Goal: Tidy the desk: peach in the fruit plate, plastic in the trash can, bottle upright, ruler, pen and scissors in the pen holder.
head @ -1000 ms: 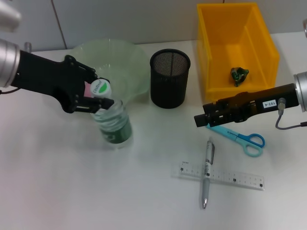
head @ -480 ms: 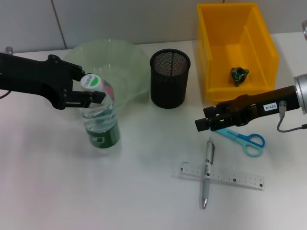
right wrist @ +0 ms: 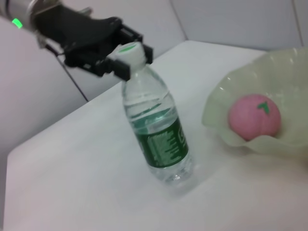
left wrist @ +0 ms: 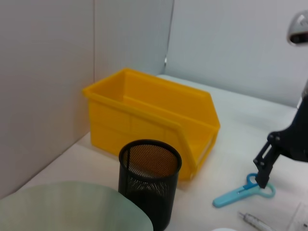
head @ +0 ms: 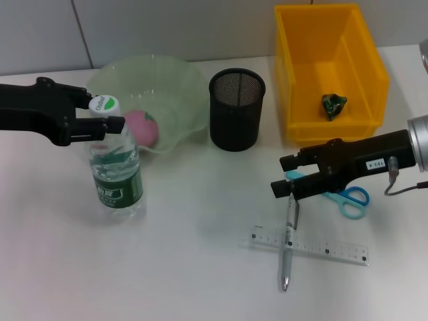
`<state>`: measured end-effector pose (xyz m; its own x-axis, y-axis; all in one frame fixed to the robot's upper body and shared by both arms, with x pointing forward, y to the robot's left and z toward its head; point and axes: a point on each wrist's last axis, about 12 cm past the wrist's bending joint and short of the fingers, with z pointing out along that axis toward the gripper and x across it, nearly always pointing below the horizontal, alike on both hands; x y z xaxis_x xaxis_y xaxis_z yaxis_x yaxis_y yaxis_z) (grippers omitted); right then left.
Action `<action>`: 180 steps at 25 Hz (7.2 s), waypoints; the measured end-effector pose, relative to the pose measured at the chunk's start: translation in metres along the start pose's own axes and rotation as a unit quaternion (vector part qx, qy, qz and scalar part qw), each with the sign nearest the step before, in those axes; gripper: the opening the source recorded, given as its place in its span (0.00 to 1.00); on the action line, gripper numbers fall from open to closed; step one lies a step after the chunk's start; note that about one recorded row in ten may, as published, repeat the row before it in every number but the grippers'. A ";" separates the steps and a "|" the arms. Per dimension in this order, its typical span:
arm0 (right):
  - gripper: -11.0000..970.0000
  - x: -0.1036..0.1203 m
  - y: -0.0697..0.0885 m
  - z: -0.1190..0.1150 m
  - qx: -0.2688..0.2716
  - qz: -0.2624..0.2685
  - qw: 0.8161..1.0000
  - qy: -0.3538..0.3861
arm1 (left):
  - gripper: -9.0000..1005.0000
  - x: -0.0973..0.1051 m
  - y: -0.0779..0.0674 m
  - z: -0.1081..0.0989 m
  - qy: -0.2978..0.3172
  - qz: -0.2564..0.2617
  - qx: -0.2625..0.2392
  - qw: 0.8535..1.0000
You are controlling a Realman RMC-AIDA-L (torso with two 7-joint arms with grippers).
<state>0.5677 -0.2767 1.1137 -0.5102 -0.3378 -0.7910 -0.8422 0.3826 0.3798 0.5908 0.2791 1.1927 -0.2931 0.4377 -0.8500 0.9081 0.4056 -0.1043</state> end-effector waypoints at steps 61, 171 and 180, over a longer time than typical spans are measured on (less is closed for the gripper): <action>0.82 0.007 0.007 0.006 0.001 -0.097 0.995 -0.017 | 0.52 0.039 0.004 -0.015 -0.035 0.004 -0.081 0.996; 0.82 0.001 0.004 -0.001 0.013 -0.050 0.999 -0.019 | 0.85 0.065 -0.055 0.027 -0.088 0.007 0.133 0.987; 0.82 -0.006 0.001 -0.001 0.017 -0.055 0.998 -0.010 | 0.85 0.085 -0.059 0.050 -0.067 0.025 0.129 0.989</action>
<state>0.5696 -0.2748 1.1189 -0.4116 -0.3621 -0.8363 -0.8862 0.3732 0.2746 0.5269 0.2521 1.1003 -0.2197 0.3353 -0.9161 0.9715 0.1605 -0.1743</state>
